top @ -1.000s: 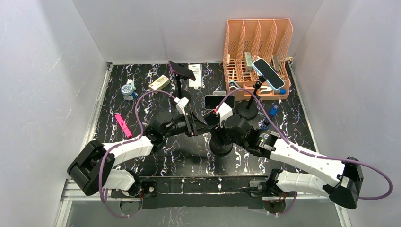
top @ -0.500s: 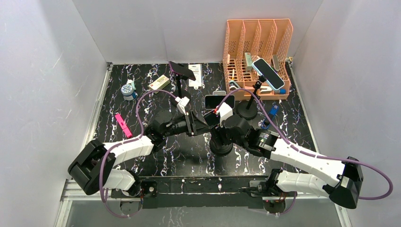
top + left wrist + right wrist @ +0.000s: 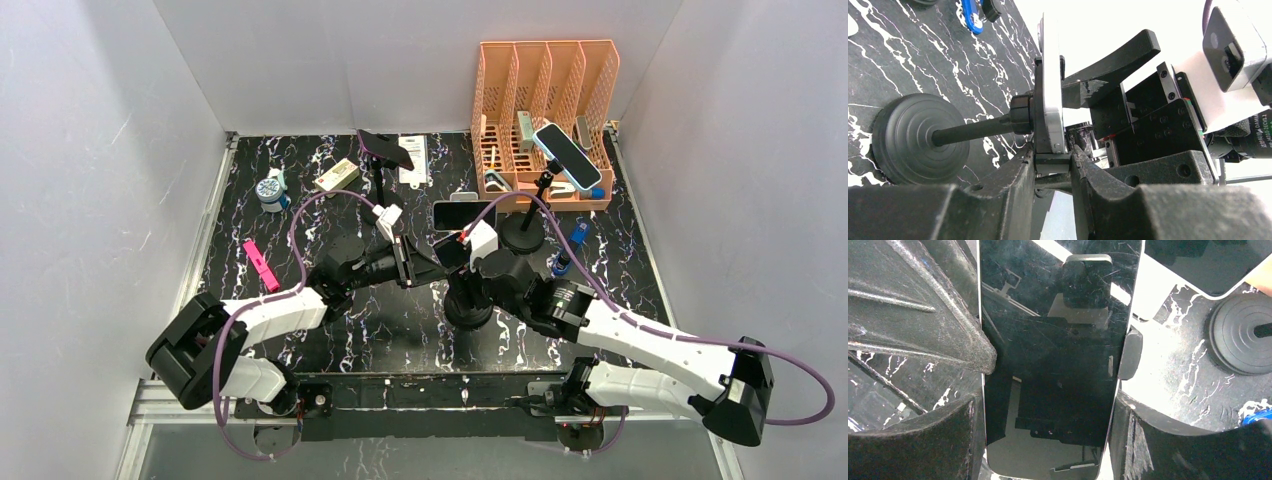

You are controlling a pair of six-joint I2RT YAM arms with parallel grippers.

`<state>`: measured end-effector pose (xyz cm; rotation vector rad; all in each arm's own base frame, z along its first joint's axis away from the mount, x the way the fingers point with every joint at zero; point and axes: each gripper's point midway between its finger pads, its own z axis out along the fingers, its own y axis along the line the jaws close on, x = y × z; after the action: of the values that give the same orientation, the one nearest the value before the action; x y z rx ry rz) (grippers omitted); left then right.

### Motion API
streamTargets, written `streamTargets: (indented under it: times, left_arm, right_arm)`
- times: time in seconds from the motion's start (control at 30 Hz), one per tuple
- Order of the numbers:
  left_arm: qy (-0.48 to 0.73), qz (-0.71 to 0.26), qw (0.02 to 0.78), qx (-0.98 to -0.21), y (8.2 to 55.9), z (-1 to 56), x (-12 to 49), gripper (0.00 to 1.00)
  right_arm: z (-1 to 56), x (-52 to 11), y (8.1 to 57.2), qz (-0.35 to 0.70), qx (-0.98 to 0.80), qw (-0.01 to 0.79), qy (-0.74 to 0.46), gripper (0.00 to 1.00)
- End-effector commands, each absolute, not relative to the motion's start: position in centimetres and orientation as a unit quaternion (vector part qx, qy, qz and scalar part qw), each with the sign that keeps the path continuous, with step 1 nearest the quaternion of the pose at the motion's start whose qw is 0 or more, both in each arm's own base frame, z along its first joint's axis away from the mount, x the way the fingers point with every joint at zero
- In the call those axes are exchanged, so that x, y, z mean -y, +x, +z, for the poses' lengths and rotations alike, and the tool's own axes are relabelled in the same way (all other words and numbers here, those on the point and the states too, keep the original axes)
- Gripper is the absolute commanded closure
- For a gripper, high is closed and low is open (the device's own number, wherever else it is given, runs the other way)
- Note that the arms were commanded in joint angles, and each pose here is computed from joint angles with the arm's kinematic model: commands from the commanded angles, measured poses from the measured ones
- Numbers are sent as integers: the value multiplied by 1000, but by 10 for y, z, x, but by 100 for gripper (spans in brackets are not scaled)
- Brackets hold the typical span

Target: Remove the phone from the phone stand

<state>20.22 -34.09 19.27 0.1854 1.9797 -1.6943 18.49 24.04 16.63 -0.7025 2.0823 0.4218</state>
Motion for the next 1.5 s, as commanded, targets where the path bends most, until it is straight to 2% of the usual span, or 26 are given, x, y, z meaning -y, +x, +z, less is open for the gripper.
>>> streamTargets:
  times: [0.0,0.6,1.47]
  left_arm:
    - [73,-638,288,-710,205,203,339,100]
    - [45,-625,321,-710,206,195,313,100]
    - [44,-612,348,-709,201,186,298,100]
  right_arm:
    - [178,-225,199,147,-836,481,-218,99]
    - [151,-187,203,81,-879,449,-141,99]
    - [147,-184,205,137,-885,438,-80,99]
